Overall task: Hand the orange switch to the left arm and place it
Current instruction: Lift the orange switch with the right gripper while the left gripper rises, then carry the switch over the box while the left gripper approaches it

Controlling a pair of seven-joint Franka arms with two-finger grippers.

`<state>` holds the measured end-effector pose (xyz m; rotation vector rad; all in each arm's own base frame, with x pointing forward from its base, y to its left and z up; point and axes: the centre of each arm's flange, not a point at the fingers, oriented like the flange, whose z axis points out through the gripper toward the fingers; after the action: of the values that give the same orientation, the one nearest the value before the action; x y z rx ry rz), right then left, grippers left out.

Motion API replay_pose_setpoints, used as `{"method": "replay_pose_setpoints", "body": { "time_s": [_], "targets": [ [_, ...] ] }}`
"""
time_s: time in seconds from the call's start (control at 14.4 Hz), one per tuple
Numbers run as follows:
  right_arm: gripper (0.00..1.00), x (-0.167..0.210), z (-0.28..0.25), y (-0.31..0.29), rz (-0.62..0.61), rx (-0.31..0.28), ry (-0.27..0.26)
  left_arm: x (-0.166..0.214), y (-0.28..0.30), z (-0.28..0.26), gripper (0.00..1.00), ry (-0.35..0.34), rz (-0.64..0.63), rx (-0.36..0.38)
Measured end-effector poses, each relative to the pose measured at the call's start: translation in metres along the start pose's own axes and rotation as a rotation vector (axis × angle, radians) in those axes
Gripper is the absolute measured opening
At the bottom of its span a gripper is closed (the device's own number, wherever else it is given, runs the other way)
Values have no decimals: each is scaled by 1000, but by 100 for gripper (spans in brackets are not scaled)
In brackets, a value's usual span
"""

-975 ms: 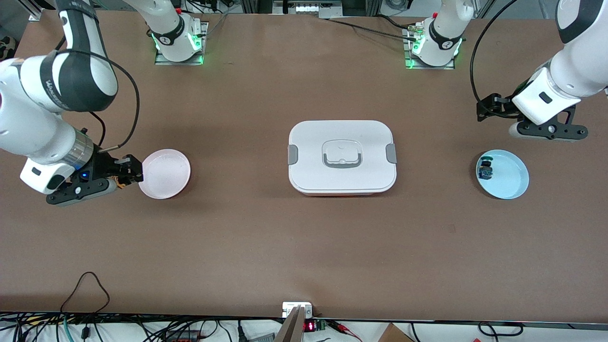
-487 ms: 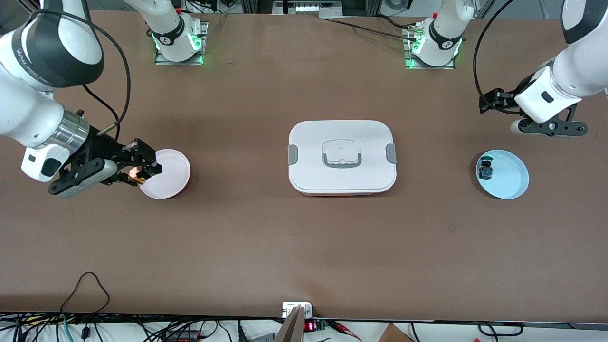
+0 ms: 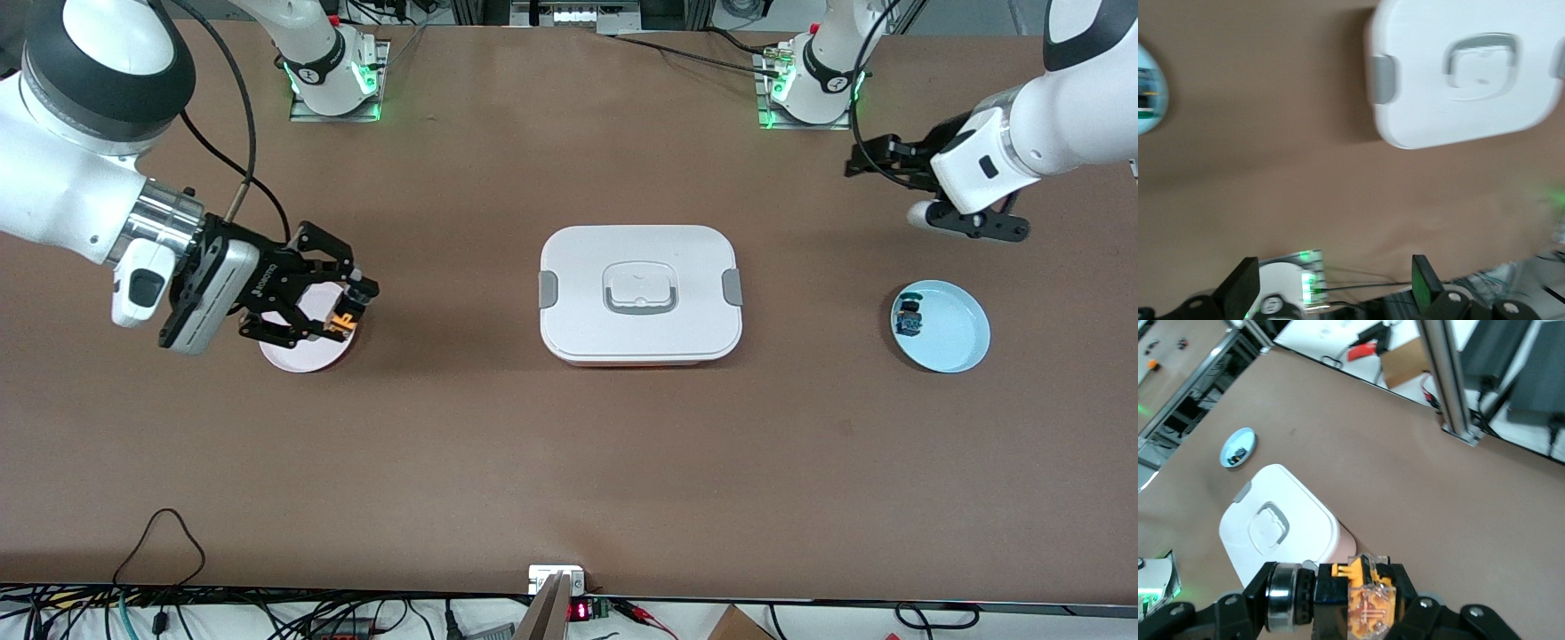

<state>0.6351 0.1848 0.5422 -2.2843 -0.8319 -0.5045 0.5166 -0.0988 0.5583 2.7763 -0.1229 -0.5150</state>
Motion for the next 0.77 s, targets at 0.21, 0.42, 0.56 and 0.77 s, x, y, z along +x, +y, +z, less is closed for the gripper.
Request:
{"method": "replay_pose_setpoints", "body": {
  "time_s": [0.21,0.42,0.56,0.77],
  "targets": [
    [72,7,12,-19,-116,71,41,-2,30,-4,100,-12,52,-261],
    [72,15,34,-43,-259,190,136,9,47,-3,100,1,63,-492],
    [72,16,54,-58,-336,266,197,24,52,9,100,12,26,-690],
    [72,16,80,-78,-390,386,324,41,69,28,100,54,-39,-868]
  ]
}}
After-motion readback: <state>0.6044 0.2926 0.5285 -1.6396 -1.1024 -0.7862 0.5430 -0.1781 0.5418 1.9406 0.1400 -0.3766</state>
